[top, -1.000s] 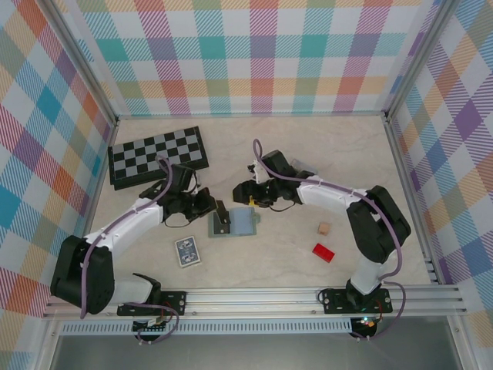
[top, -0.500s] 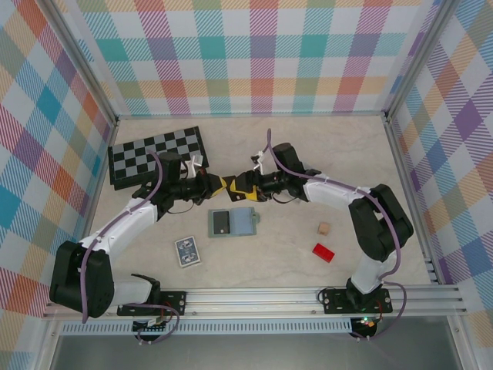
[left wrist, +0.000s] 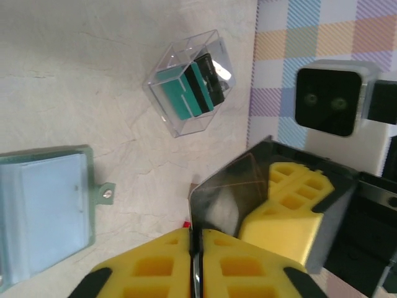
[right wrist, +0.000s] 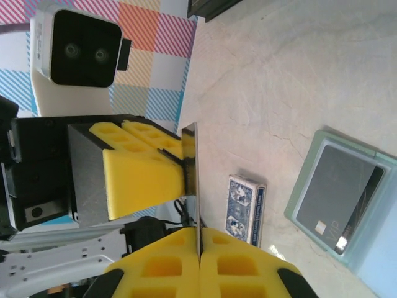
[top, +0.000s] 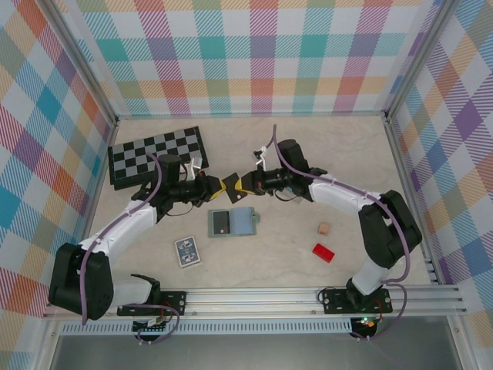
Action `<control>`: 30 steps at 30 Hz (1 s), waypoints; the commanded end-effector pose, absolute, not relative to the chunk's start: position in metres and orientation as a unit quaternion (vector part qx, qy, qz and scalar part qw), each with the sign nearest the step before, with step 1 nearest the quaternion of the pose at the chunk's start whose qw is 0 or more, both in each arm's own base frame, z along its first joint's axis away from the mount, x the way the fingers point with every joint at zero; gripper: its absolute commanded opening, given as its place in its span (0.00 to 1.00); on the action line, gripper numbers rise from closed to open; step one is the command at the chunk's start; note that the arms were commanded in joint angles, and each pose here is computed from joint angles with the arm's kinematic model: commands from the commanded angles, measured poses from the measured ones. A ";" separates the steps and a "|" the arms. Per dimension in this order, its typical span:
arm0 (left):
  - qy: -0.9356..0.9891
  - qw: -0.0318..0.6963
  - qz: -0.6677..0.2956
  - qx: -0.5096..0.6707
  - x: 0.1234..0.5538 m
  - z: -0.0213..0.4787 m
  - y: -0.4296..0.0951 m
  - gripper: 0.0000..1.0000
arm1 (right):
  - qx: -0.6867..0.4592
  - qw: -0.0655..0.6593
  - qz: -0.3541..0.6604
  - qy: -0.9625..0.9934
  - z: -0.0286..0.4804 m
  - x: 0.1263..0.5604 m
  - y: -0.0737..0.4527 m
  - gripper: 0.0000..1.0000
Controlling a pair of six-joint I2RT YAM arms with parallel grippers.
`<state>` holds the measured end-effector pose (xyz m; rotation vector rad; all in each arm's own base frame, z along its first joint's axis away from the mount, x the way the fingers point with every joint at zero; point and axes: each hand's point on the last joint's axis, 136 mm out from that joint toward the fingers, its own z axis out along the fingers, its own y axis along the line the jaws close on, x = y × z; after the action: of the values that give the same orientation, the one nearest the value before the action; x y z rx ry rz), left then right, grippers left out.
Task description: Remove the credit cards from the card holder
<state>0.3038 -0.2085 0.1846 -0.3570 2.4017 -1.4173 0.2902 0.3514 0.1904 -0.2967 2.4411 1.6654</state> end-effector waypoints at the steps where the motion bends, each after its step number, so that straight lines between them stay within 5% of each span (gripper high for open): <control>1: 0.866 0.184 -0.441 -0.145 0.297 0.172 -0.186 0.28 | -0.125 0.153 0.507 0.839 0.197 0.296 0.333 0.00; 7: 0.912 0.221 -0.294 -0.182 0.283 0.160 -0.135 0.74 | -0.162 0.265 0.369 0.876 0.211 0.316 0.284 0.00; 14: 0.918 0.246 -0.242 -0.196 0.274 0.158 -0.112 1.00 | -0.230 0.368 0.207 0.877 0.226 0.346 0.223 0.00; 22: 0.924 0.260 -0.203 -0.195 0.279 0.148 -0.100 1.00 | -0.317 0.377 0.115 0.863 0.200 0.387 0.182 0.00; 30: 0.915 0.275 -0.212 -0.204 0.297 0.145 -0.104 1.00 | -0.400 0.313 0.129 0.851 0.172 0.411 0.178 0.00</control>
<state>0.2866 -0.1069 0.1460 -0.5373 2.4882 -0.5806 0.4173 0.1730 0.1711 -0.8698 2.2872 0.3081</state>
